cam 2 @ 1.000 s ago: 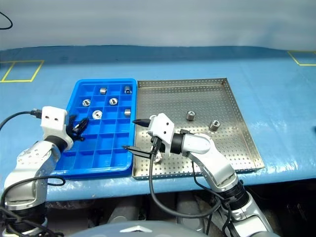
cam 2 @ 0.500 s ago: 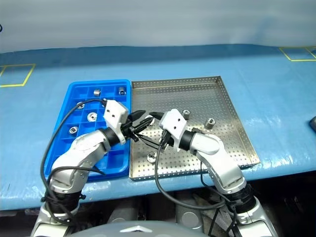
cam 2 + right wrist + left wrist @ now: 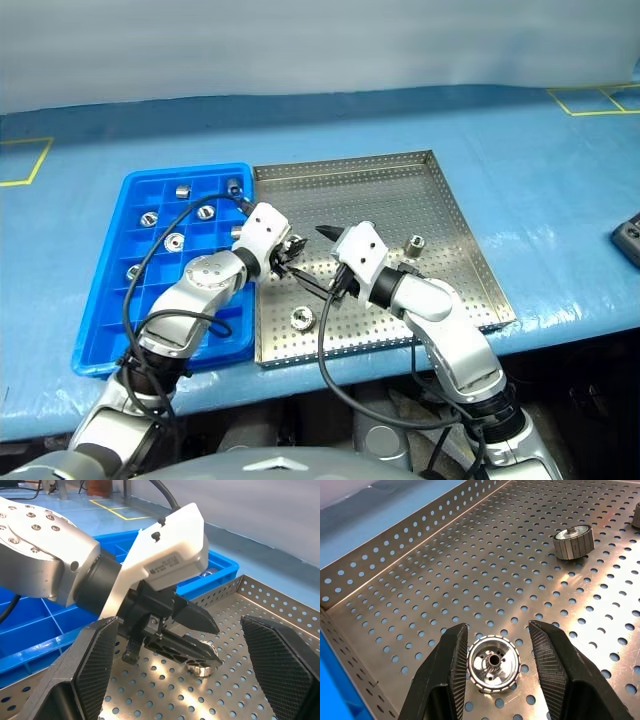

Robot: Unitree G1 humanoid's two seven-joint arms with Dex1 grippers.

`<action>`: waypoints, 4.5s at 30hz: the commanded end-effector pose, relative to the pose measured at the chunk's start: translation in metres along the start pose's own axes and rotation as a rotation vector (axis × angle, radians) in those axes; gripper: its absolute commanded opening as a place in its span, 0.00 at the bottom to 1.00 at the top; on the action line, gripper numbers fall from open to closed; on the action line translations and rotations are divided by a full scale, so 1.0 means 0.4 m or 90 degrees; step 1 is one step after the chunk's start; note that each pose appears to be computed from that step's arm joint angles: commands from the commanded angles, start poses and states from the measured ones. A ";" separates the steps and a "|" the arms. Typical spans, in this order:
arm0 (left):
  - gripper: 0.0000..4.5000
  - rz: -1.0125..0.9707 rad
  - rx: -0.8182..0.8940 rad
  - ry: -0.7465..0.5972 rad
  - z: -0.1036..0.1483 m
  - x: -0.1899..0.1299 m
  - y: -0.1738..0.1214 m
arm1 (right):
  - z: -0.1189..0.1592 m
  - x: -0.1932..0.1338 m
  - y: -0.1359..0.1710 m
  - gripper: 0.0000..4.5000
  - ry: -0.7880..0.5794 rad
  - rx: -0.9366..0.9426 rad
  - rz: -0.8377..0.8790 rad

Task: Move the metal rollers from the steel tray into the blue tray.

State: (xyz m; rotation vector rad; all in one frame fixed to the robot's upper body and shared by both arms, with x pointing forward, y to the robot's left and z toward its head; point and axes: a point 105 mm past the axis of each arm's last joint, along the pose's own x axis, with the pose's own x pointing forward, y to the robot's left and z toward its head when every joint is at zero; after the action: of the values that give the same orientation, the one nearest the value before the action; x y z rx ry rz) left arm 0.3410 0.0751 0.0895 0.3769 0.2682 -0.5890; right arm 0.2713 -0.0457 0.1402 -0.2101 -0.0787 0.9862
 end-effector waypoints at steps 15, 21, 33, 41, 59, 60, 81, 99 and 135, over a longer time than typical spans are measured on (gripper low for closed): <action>0.47 0.023 0.056 0.101 -0.049 0.046 0.007 | 0.035 -0.003 -0.015 0.92 -0.034 -0.014 -0.030; 0.34 0.032 0.043 0.126 -0.075 0.047 0.013 | 0.035 -0.004 -0.020 0.92 -0.033 -0.015 -0.037; 0.20 0.042 0.032 0.115 -0.078 0.038 0.021 | 0.035 -0.002 -0.025 0.92 -0.031 -0.014 -0.044; 0.20 0.016 -0.137 -0.123 0.091 -0.057 0.058 | 0.033 -0.005 -0.026 0.92 -0.030 -0.014 -0.049; 0.20 0.287 0.055 0.027 0.013 -0.434 0.239 | 0.026 0.019 -0.005 0.92 -0.026 -0.005 0.012; 0.20 0.290 0.053 0.030 0.013 -0.447 0.234 | 0.026 0.022 -0.003 0.92 -0.027 -0.004 0.018; 0.20 0.339 -0.090 0.167 -0.171 -0.543 0.163 | 0.028 0.055 0.016 0.92 -0.032 -0.003 0.087; 0.54 0.339 -0.101 0.166 -0.178 -0.529 0.175 | 0.032 0.050 0.006 0.92 -0.033 -0.012 0.070; 0.54 -0.271 -0.106 -0.001 -0.051 -0.163 -0.129 | 0.006 -0.118 -0.109 0.92 0.052 -0.079 -0.167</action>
State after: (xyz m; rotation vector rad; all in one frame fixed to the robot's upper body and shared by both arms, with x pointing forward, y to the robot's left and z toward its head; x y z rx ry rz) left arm 0.2574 0.0779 0.0780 0.1399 0.4179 -0.9728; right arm 0.2835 -0.1066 0.1416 -0.3302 -0.0498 0.7233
